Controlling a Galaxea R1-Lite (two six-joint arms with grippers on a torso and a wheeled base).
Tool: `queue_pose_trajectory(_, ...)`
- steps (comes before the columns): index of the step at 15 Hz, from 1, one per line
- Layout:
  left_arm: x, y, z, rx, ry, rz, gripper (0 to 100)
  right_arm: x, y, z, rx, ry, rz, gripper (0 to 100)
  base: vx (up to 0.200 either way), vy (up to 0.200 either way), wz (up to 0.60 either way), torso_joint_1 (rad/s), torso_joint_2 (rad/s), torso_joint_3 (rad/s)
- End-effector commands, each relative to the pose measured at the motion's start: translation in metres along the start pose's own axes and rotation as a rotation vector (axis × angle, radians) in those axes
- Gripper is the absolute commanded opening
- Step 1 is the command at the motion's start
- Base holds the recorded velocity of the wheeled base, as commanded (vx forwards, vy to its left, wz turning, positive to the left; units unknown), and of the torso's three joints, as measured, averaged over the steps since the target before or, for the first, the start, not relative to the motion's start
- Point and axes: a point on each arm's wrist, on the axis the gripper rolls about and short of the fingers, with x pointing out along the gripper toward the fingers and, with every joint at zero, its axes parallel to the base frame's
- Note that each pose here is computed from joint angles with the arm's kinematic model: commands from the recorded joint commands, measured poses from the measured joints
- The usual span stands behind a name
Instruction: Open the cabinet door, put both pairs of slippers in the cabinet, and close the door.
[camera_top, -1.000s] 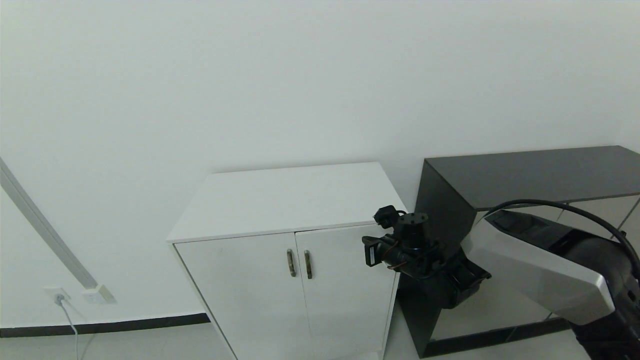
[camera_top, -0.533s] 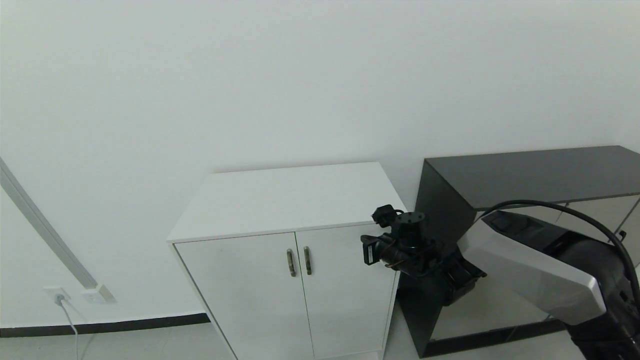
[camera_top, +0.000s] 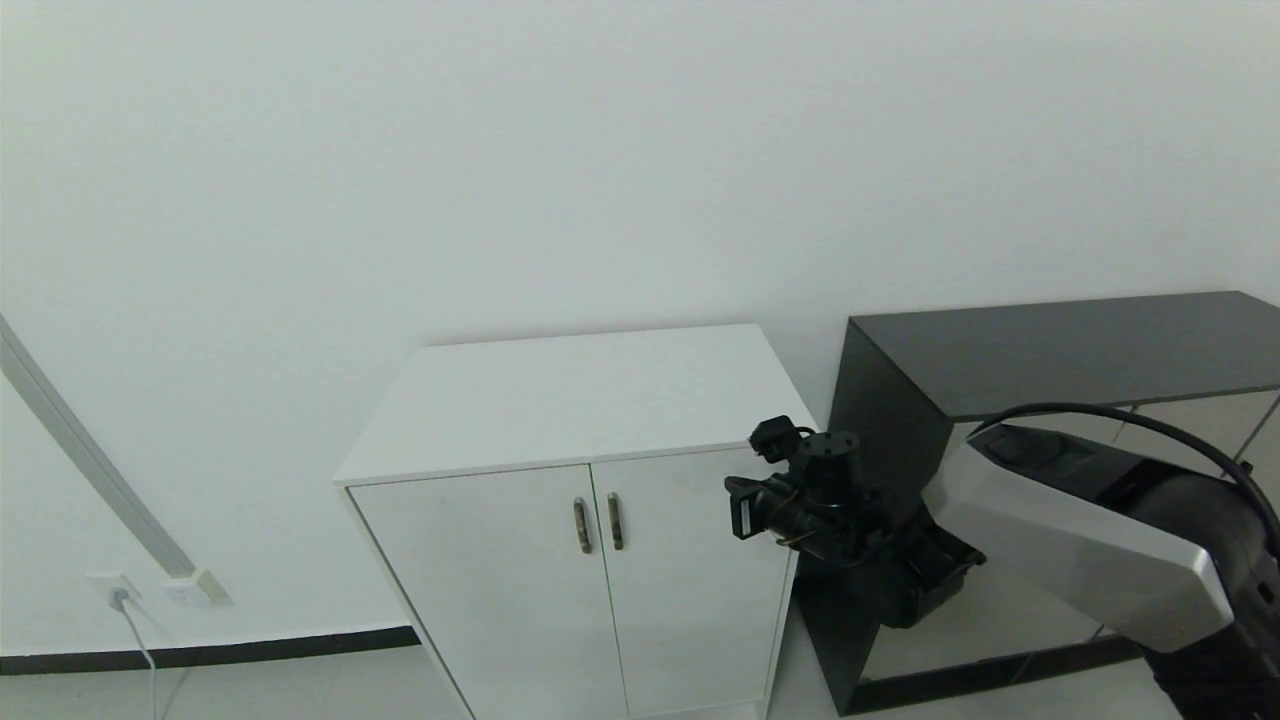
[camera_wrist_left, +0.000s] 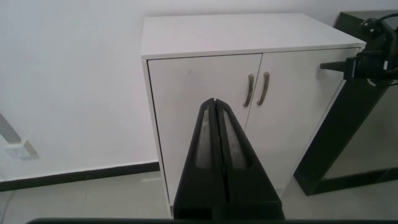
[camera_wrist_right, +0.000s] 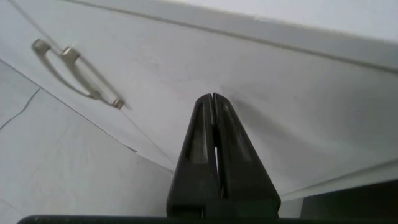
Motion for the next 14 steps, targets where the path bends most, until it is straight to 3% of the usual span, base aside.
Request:
queue_pose_trajectory(1,0.0,0.0,0.0,0.0,0.001,0.001,0,-0.025,0.007,0.015,-0.005,-0.033,0.013,0,0.0,0.0,0.0,0.0,0.0,0.0)
queue_pose_trajectory(7,0.0,0.0,0.0,-0.002,0.001,0.001,0,-0.105,0.005,0.05,0.001,-0.105,-0.095,0,0.0,0.0,0.0,0.0,0.0,0.0)
queue_pose_trajectory(14,0.0,0.0,0.0,0.0,0.001,-0.001,0,-0.212,-0.024,0.071,-0.015,-0.181,-0.342,0,0.0,0.0,0.0,0.0,0.0,0.0)
